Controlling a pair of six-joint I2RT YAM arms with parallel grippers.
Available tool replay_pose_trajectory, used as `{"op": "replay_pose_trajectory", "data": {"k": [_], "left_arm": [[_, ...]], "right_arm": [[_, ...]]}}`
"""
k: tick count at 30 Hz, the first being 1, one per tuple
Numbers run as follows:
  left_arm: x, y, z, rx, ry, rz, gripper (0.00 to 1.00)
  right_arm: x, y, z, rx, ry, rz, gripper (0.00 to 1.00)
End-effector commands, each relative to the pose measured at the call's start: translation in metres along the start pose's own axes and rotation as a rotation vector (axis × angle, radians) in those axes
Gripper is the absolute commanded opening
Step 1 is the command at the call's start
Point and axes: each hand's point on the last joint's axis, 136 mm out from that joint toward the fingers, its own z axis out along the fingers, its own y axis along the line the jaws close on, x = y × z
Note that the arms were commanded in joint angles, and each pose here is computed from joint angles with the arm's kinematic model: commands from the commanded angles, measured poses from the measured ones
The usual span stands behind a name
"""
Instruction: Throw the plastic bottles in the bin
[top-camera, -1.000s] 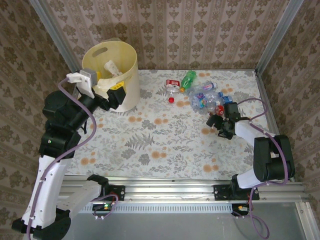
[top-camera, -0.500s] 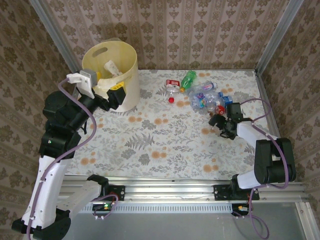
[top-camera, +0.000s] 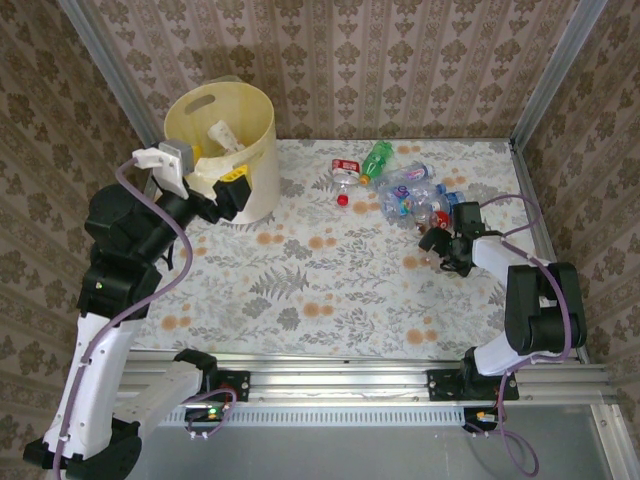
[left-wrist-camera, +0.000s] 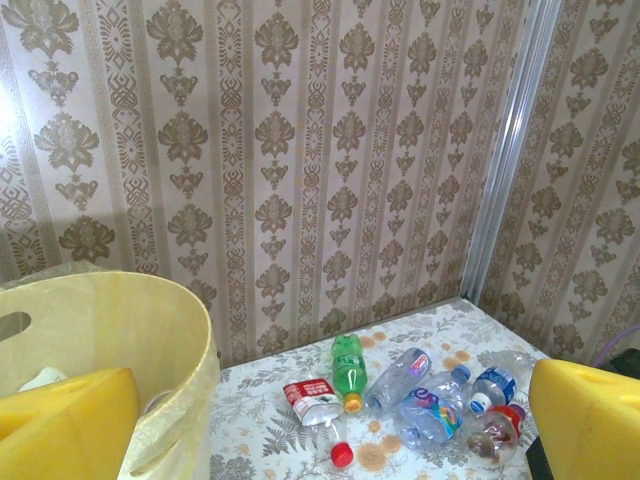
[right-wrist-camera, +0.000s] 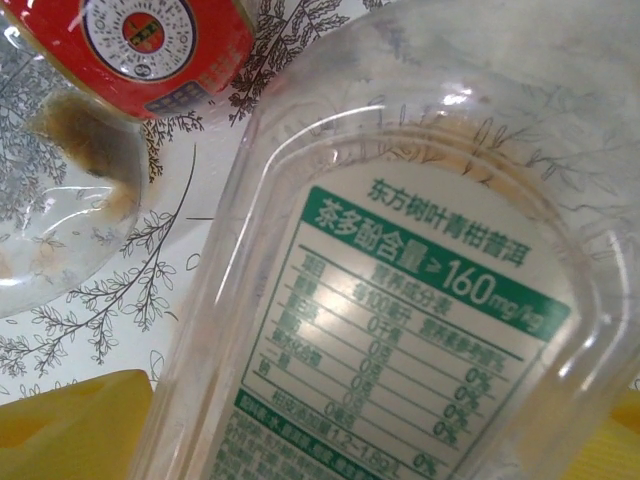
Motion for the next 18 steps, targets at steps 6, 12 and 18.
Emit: {"op": "replay_pose_trajectory", "data": {"k": [6, 12, 18], "left_arm": [[0.006, -0.002, -0.003, 0.007, 0.011, 0.002, 1.00], [0.015, -0.004, 0.003, 0.028, 0.025, -0.035, 1.00], [0.029, -0.015, 0.015, 0.076, 0.043, -0.087, 1.00]], "right_arm": [[0.000, -0.004, -0.004, 0.015, -0.003, -0.039, 0.74], [0.000, -0.004, -0.021, -0.008, -0.040, -0.062, 0.59], [-0.001, 0.011, -0.049, -0.119, -0.104, -0.083, 0.49]]}}
